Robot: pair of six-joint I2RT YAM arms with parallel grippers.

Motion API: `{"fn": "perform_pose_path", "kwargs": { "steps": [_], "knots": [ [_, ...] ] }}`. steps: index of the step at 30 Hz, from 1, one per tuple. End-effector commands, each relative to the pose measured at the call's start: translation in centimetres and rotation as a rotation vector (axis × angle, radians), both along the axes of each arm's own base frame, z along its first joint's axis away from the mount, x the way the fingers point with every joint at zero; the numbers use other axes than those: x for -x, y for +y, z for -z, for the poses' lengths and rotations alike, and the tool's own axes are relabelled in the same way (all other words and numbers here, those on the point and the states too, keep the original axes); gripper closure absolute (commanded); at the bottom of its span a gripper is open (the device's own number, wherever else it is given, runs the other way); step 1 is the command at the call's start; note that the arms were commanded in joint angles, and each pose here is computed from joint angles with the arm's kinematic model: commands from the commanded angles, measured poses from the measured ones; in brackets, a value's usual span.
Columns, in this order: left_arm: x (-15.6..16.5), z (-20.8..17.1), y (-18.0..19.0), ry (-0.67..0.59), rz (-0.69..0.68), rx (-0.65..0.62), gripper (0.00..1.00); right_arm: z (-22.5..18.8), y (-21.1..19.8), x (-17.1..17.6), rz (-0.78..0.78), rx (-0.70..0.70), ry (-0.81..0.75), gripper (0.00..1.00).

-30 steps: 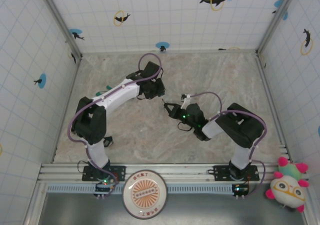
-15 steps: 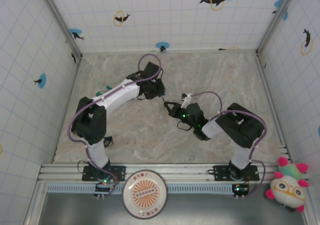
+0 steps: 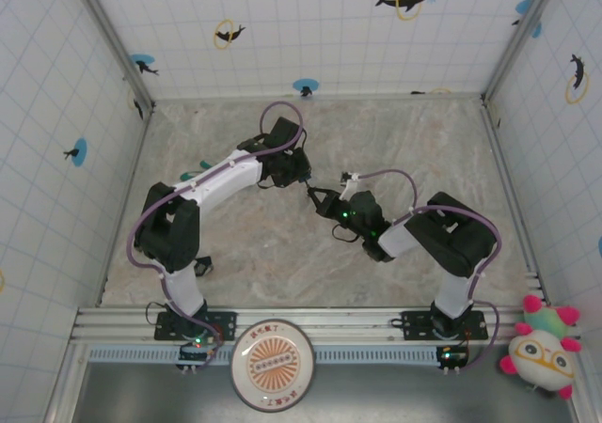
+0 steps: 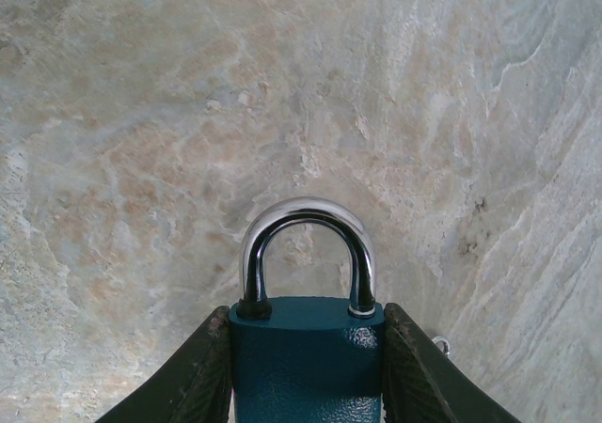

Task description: Unlock with the key

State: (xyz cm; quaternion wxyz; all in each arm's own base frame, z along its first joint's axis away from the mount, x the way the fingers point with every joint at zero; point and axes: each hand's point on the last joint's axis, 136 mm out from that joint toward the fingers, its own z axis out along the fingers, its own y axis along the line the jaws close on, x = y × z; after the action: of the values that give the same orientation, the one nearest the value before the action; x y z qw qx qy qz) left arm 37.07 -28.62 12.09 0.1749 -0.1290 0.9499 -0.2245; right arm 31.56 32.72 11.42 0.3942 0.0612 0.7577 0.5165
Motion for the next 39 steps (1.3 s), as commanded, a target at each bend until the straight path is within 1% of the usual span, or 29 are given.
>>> {"fn": "perform_pose_path", "kwargs": {
  "steps": [1, 20, 28, 39],
  "knots": [
    [0.0, -2.0, -0.2, -0.032, -0.009, 0.047, 0.82, 0.2, 0.0, -1.0, 0.028, 0.004, -0.001, 1.0],
    [-0.4, -2.5, -0.1, -0.051, -0.019, 0.043, 0.82, 1.0, -0.2, -0.4, 0.026, 0.004, 0.021, 1.0],
    [-0.4, -2.2, 0.1, -0.047, -0.021, 0.033, 0.82, 0.9, -0.3, 0.4, 0.027, 0.006, 0.022, 1.0],
    [-0.3, -2.0, 0.0, -0.037, -0.017, 0.034, 0.82, 1.2, -0.5, 0.0, 0.041, 0.006, 0.029, 1.0]
  ]
}}
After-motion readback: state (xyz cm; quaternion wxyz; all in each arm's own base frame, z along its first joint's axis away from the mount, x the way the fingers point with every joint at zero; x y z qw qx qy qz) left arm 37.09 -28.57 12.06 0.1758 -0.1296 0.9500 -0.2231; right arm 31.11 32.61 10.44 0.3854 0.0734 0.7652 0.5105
